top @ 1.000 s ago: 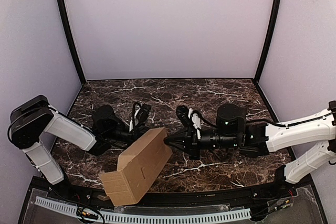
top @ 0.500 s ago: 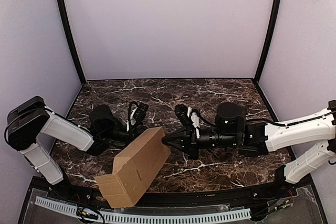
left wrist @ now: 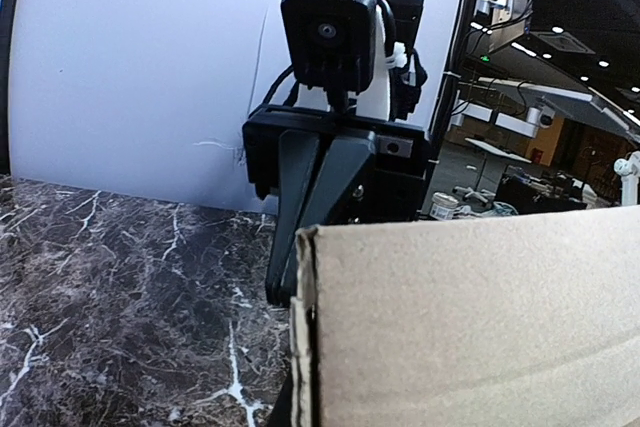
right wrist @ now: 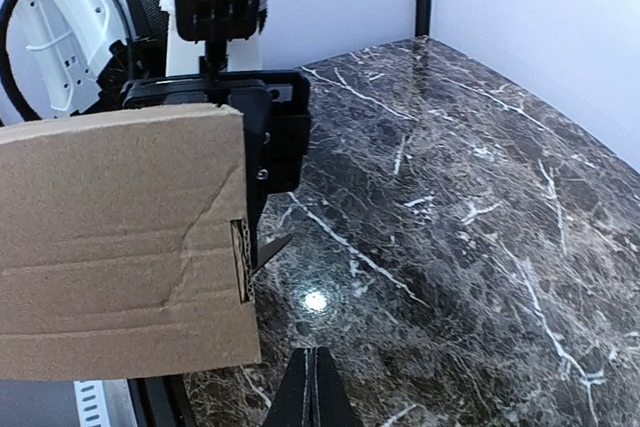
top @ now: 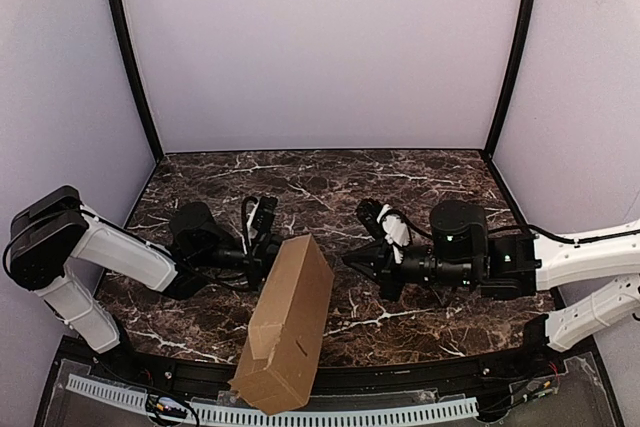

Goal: Fold the paper box

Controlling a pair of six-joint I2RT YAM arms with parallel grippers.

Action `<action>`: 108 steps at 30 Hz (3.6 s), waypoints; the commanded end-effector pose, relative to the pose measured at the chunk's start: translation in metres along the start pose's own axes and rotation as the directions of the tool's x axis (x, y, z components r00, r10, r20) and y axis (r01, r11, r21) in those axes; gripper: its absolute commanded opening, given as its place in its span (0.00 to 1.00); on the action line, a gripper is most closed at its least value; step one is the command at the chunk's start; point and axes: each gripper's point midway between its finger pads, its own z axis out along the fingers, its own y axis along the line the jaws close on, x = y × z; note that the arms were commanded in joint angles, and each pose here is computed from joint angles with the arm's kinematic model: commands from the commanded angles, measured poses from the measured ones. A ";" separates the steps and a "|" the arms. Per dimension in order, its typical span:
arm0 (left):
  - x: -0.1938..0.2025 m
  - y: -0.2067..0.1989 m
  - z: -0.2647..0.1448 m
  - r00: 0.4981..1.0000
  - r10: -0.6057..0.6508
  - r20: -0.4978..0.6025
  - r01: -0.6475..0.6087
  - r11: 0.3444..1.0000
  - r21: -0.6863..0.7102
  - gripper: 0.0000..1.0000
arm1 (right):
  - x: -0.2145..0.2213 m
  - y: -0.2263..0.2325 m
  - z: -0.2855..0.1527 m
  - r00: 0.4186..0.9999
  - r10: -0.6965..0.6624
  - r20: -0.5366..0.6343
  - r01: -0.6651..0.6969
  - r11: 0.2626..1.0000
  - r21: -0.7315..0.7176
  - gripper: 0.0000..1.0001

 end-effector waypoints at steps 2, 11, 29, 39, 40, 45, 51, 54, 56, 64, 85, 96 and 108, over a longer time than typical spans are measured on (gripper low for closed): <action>0.022 0.026 -0.007 0.997 0.036 -0.066 -0.047 0.985 -0.165 0.00 | 0.012 -0.037 -0.025 0.999 -0.010 -0.039 0.018 0.980 0.198 0.00; 0.047 0.091 -0.040 0.993 -0.035 -0.115 -0.038 0.814 -0.580 0.00 | 0.022 -0.074 -0.047 0.997 0.069 -0.046 -0.049 0.941 0.334 0.01; 0.066 0.134 -0.121 0.967 -0.197 -0.159 -0.143 0.095 -0.985 0.00 | 0.030 -0.107 -0.054 0.967 0.252 -0.038 -0.219 0.896 0.387 0.06; 0.057 0.111 -0.140 0.960 -0.270 0.066 0.077 0.033 -0.996 0.00 | 0.064 -0.109 -0.063 0.911 0.410 -0.041 -0.365 0.849 0.382 0.00; 0.055 0.109 -0.140 0.956 -0.275 0.098 0.112 0.035 -0.993 0.00 | 0.065 -0.105 -0.063 0.907 0.419 -0.030 -0.381 0.850 0.363 0.00; 0.050 0.102 -0.135 0.935 -0.303 0.184 0.211 0.059 -0.976 0.00 | 0.057 -0.079 -0.056 0.896 0.442 0.031 -0.441 0.882 0.168 0.00; 0.041 0.091 -0.116 0.888 -0.360 0.285 0.354 0.142 -0.924 0.00 | 0.025 -0.050 -0.062 0.893 0.419 0.164 -0.413 0.908 -0.073 0.00; 0.039 0.085 -0.107 0.858 -0.390 0.333 0.428 0.185 -0.885 0.00 | 0.011 -0.040 -0.067 0.894 0.391 0.219 -0.365 0.919 -0.149 0.00; 0.039 0.081 -0.101 0.834 -0.420 0.358 0.471 0.202 -0.859 0.00 | 0.003 -0.035 -0.070 0.894 0.373 0.250 -0.334 0.924 -0.184 0.00; 0.037 0.070 -0.089 0.776 -0.479 0.410 0.567 0.246 -0.786 0.00 | -0.036 -0.014 -0.074 0.889 0.292 0.353 -0.186 0.934 -0.304 0.00; 0.031 0.063 -0.089 0.779 -0.475 0.410 0.577 0.285 -0.766 0.00 | -0.065 0.005 -0.036 0.891 0.247 0.380 -0.111 0.932 -0.345 0.00; 0.023 0.060 -0.087 0.784 -0.468 0.407 0.578 0.313 -0.754 0.00 | -0.036 -0.001 -0.010 0.940 0.203 0.273 -0.142 0.964 -0.227 0.00; 0.022 0.062 -0.098 0.801 -0.433 0.413 0.557 0.290 -0.778 0.00 | -0.035 -0.002 -0.028 0.947 0.169 0.272 -0.121 0.975 -0.185 0.00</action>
